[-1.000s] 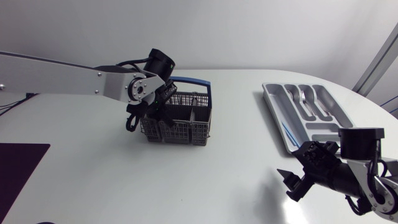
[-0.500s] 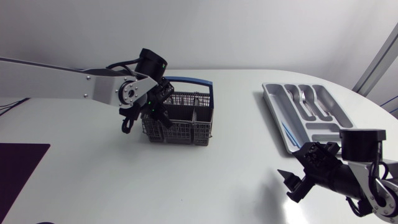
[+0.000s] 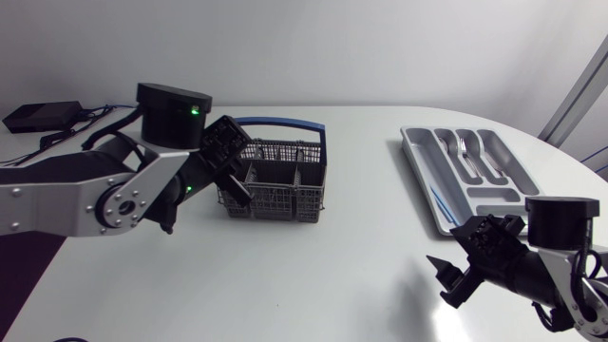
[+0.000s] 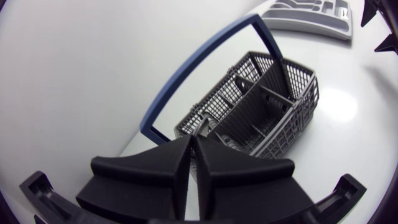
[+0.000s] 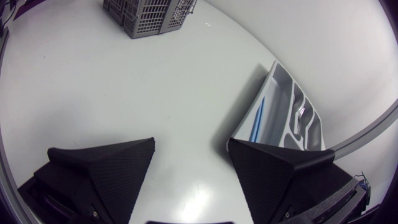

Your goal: Unload the cutlery basket into the drawer organizer.

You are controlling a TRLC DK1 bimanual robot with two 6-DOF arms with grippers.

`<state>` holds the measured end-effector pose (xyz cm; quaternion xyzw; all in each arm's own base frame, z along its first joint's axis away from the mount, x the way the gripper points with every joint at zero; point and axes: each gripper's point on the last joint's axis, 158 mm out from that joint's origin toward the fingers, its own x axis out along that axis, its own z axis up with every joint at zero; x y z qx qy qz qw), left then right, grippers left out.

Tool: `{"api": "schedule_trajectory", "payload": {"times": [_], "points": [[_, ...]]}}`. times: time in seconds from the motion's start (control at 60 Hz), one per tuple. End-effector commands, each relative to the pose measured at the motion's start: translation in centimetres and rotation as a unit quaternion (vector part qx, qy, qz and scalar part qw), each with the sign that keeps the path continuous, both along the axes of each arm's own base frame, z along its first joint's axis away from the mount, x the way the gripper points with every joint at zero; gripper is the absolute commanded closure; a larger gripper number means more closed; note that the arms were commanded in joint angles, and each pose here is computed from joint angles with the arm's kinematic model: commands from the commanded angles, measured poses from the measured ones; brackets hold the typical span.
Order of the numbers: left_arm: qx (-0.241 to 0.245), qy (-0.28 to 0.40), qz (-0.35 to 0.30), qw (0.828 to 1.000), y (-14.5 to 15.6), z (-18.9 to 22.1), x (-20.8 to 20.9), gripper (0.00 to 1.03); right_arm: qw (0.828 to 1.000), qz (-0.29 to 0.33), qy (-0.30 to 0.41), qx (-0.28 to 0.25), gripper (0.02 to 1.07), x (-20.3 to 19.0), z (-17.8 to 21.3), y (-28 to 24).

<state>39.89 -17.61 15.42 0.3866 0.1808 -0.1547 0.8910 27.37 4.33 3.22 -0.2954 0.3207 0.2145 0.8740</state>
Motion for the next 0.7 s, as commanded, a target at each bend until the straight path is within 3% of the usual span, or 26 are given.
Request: {"api": "schedule_trajectory", "payload": {"times": [0.0,0.133,0.317,0.467,0.683], "points": [[-0.005,-0.04,-0.014,0.999,-0.2,2.6,-1.0,0.98,1.0,-0.006,0.002,0.001,0.21,-0.6,-0.2,-0.1],[-0.059,-0.086,-0.007,0.995,0.2,7.8,-1.9,0.98,0.999,-0.021,-0.024,0.023,0.21,-0.2,2.6,0.1],[-0.118,-0.082,-0.005,0.99,0.2,11.0,-3.5,0.98,0.996,-0.037,-0.051,0.065,0.21,0.3,6.7,0.9],[-0.169,-0.035,-0.014,0.985,-1.1,12.0,-4.8,0.98,0.991,-0.042,-0.075,0.103,0.21,0.6,10.3,2.0],[-0.232,0.069,-0.042,0.969,-4.5,10.5,-6.2,0.97,0.982,-0.033,-0.077,0.166,0.21,0.8,14.3,4.9]]}}
